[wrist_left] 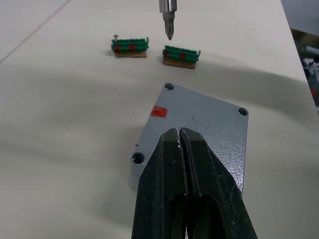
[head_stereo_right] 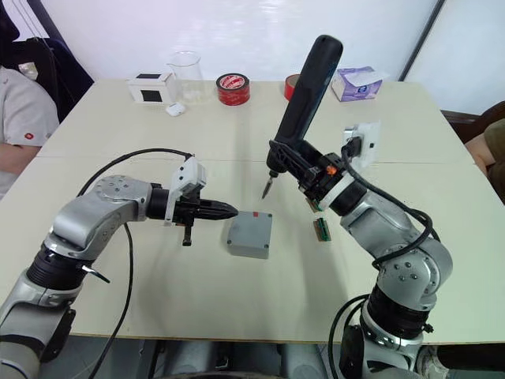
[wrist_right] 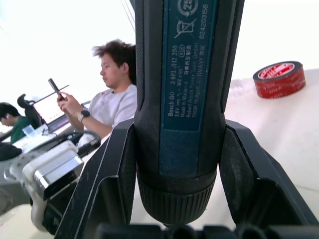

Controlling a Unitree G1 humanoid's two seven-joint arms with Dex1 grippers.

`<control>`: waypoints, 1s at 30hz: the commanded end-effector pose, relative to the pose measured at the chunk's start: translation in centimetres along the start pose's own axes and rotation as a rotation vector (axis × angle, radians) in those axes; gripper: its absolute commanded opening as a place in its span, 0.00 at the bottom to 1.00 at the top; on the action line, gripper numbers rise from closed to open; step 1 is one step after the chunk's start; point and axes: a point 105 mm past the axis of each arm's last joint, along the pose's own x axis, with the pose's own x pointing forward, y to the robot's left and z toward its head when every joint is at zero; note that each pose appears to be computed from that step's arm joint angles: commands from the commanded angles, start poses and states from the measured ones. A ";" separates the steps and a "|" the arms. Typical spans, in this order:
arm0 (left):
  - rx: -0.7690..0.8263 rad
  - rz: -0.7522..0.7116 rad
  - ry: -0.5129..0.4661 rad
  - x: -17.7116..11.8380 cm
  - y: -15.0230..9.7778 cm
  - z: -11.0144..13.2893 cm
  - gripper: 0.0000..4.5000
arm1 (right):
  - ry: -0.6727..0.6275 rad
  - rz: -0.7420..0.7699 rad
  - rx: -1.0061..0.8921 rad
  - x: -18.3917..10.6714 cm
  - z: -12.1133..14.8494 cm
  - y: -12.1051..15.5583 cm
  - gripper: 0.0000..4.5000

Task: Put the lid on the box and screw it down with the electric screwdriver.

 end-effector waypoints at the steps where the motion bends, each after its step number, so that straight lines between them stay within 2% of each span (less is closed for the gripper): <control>1: 0.030 -0.005 -0.001 0.3 -0.1 0.2 0.00 | -0.049 0.038 -0.105 0.1 1.1 1.2 0.39; 6: 0.066 -0.027 0.074 1.8 -0.3 -1.2 0.00 | 0.001 0.023 -0.159 0.4 -0.8 0.9 0.39; 13: 0.076 -0.041 0.077 2.0 -0.2 -1.5 0.00 | 0.014 0.012 -0.201 0.8 -1.9 0.6 0.39; 22: 0.083 -0.049 0.075 2.0 -0.2 -1.3 0.00 | 0.019 0.013 -0.194 0.2 -2.1 0.3 0.39; 30: 0.081 -0.047 0.075 2.1 -0.3 -1.2 0.00 | -0.008 0.012 -0.165 -0.3 -1.2 0.2 0.39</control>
